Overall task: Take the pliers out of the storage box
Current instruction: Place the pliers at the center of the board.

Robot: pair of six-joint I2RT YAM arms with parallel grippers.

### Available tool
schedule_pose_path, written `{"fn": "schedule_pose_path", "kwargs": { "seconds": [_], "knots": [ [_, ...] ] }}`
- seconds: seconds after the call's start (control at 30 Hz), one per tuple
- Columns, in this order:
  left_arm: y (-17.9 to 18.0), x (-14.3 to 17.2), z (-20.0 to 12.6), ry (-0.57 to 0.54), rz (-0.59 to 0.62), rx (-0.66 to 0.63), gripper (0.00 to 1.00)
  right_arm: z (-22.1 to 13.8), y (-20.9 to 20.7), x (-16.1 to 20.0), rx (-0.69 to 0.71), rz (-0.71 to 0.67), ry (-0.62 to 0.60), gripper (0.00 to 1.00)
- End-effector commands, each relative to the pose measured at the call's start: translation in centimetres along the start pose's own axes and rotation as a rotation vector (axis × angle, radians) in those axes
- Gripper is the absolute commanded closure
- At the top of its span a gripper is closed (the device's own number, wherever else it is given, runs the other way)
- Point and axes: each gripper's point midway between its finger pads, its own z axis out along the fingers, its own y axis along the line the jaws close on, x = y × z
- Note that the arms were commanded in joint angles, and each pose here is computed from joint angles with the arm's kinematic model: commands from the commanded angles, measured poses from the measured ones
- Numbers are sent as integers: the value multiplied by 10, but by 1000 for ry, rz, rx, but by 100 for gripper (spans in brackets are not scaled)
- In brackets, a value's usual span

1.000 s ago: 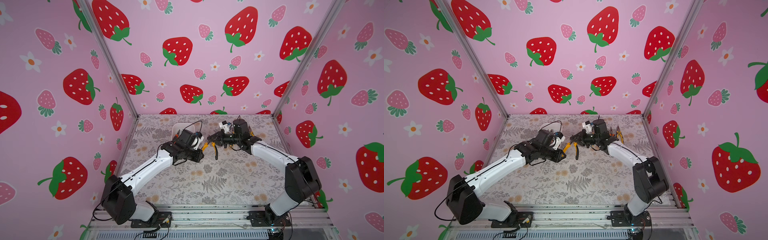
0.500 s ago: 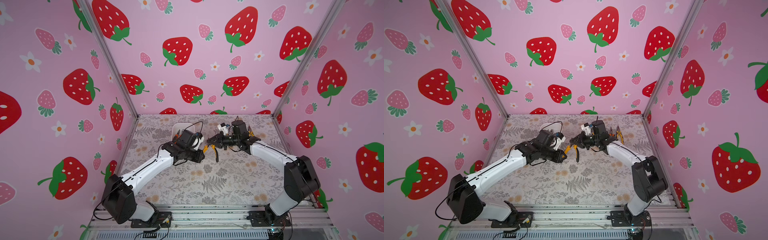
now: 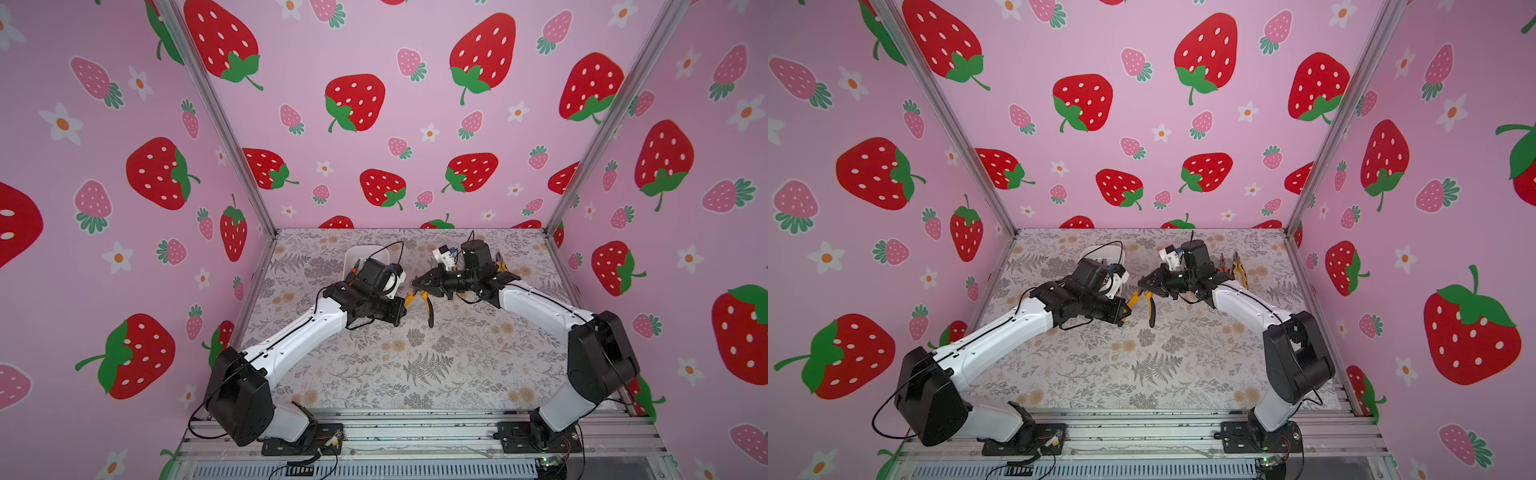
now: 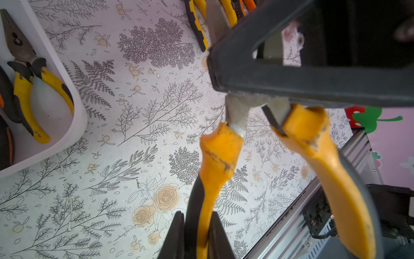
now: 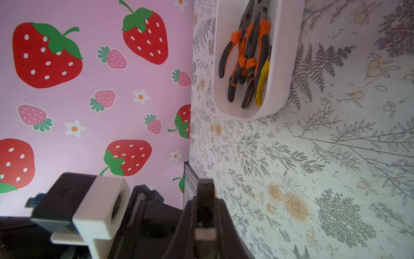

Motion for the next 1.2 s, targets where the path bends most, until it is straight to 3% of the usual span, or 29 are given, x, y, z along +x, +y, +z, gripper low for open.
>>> {"fn": "schedule_pose_path", "kwargs": {
  "seconds": [0.0,0.1,0.33,0.43,0.93,1.17],
  "knots": [
    [-18,-4,-4,9,58,62,100,-10,33,-11,-44,-93,-43,100],
    [-19,-2,-3,15,58,62,80,-15,38,-15,-16,-129,-62,100],
    [-20,1,-2,23,59,63,76,-21,35,-19,39,-169,-92,100],
    [-20,0,-1,26,60,63,69,-23,32,-20,59,-180,-97,100],
    [-30,6,9,77,76,101,66,-25,39,-27,55,-195,-126,100],
    [-27,11,14,102,81,81,59,-27,40,-28,58,-195,-136,100]
  ]
}}
